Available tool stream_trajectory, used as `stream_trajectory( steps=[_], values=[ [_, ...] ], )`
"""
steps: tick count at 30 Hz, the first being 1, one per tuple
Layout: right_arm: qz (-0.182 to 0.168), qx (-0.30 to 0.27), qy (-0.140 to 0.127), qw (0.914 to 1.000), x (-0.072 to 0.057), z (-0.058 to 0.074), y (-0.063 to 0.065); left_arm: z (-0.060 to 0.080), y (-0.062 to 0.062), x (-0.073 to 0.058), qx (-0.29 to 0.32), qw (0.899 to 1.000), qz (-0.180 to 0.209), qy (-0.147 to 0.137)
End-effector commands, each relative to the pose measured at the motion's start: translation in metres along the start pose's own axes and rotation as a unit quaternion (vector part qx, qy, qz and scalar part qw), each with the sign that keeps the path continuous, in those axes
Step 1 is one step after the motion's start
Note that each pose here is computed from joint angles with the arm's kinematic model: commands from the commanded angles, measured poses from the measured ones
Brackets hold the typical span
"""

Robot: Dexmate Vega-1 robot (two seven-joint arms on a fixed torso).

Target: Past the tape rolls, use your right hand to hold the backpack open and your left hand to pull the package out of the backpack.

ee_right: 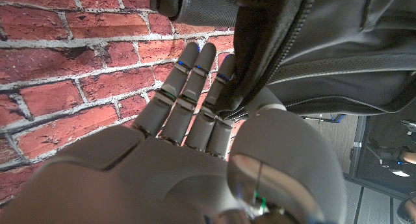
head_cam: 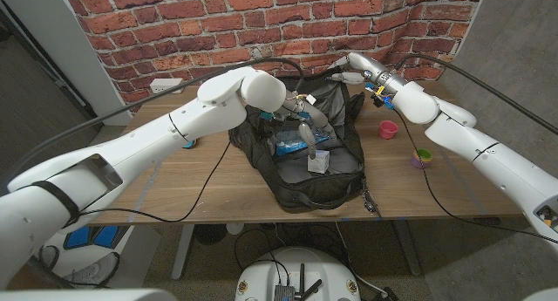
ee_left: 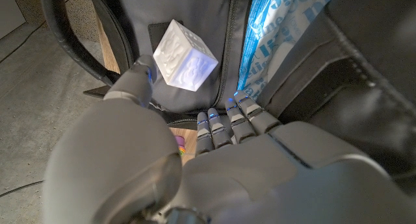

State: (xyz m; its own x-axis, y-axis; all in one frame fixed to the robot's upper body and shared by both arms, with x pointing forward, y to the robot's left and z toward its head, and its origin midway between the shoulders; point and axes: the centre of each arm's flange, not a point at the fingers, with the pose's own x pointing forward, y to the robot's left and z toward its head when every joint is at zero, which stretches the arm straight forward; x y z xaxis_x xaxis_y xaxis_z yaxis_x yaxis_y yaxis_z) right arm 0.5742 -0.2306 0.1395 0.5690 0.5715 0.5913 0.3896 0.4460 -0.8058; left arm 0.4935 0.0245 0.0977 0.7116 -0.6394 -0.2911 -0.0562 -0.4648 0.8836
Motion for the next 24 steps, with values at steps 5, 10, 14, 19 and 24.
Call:
stream_trajectory(
  steps=[5, 10, 14, 19, 24],
  values=[
    [-0.002, 0.001, 0.0, 1.0, -0.002, -0.001, -0.002, 0.003, -0.012, 0.016, -0.008, 1.0, -0.007, 0.0],
    [-0.002, 0.001, 0.0, 1.0, -0.004, -0.001, -0.002, 0.003, -0.016, 0.02, -0.012, 1.0, -0.009, -0.002],
    [-0.002, 0.001, 0.0, 1.0, -0.005, -0.001, -0.002, 0.002, -0.019, 0.025, -0.015, 1.0, -0.011, 0.0],
    [-0.002, 0.001, 0.001, 1.0, -0.007, -0.001, -0.003, 0.001, -0.023, 0.028, -0.014, 1.0, -0.01, 0.001],
    [-0.003, 0.0, 0.0, 1.0, -0.009, 0.0, -0.003, 0.001, -0.026, 0.03, -0.014, 1.0, -0.008, 0.001]
  ],
)
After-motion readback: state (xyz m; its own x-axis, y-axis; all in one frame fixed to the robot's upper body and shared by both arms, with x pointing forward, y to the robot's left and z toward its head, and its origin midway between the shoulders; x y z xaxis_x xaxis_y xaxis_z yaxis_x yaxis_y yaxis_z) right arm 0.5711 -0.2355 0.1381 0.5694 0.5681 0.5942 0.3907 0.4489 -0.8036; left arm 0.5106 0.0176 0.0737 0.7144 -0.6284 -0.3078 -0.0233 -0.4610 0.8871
